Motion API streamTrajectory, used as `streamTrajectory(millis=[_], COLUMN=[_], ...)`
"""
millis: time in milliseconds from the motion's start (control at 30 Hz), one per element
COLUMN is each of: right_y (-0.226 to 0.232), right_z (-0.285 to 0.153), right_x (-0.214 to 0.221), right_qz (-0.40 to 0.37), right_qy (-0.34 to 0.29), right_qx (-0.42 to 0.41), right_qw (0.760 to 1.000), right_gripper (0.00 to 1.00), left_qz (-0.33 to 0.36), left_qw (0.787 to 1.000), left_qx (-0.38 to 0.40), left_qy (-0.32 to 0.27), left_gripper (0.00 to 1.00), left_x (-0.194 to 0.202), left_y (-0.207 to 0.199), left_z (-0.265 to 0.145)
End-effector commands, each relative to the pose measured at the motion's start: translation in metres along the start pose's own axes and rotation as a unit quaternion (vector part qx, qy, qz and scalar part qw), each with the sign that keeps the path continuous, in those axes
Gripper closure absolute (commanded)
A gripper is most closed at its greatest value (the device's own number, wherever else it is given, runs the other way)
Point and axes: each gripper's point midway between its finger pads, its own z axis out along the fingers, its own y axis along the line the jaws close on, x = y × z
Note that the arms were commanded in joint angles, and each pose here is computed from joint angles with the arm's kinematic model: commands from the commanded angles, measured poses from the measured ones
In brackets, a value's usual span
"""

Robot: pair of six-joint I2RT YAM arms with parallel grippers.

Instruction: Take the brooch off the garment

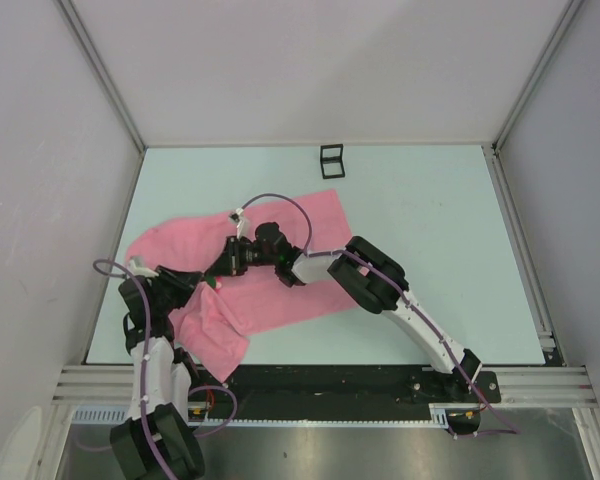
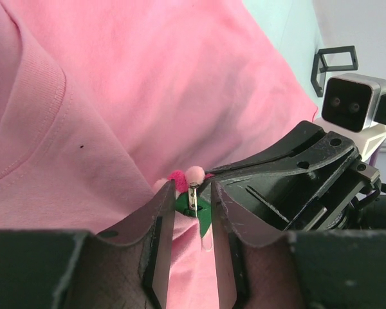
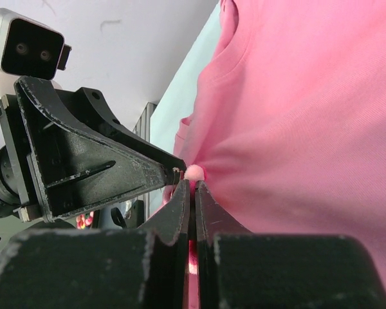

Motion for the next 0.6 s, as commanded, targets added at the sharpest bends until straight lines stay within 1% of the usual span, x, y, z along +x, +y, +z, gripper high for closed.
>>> streamTrajectory(millis=[0, 100, 167, 200, 233, 333, 467, 567], right_y=[0.015, 0.014, 0.013, 0.012, 0.011, 0.010, 0.008, 0.007], right_z=[0.006, 0.006, 0.006, 0.006, 0.005, 0.005, 0.003, 0.003], right_x=[-0.012, -0.014, -0.014, -0.013, -0.014, -0.013, -0.014, -0.012], right_qz=[-0.017, -0.016, -0.015, -0.014, -0.013, -0.007, -0.001, 0.006], right_qy=[-0.013, -0.014, -0.014, -0.014, -0.015, -0.015, -0.019, -0.018], right_qx=[-0.033, -0.031, -0.030, -0.028, -0.027, -0.024, -0.023, -0.025], right_qw=[0.999, 0.999, 0.999, 0.999, 0.999, 1.000, 1.000, 0.999], right_gripper=[1.00, 1.00, 1.00, 1.00, 1.00, 1.00, 1.00, 1.00], left_qz=[-0.013, -0.022, -0.024, -0.026, -0.026, -0.032, -0.041, -0.043], left_qw=[1.000, 1.000, 1.000, 0.999, 0.999, 0.999, 0.999, 0.998], left_qx=[-0.001, -0.016, -0.015, -0.015, -0.015, -0.024, -0.031, -0.034], left_qy=[-0.007, 0.004, 0.009, 0.010, 0.010, 0.008, 0.002, 0.007], left_gripper=[0.68, 0.71, 0.68, 0.64, 0.62, 0.61, 0.69, 0.69], left_x=[-0.001, 0.005, 0.006, 0.006, 0.005, 0.005, 0.006, 0.009], left_y=[0.000, 0.005, 0.005, 0.005, 0.003, 0.007, 0.010, 0.013], left_z=[-0.001, -0.002, -0.002, -0.002, -0.002, -0.004, -0.004, -0.002])
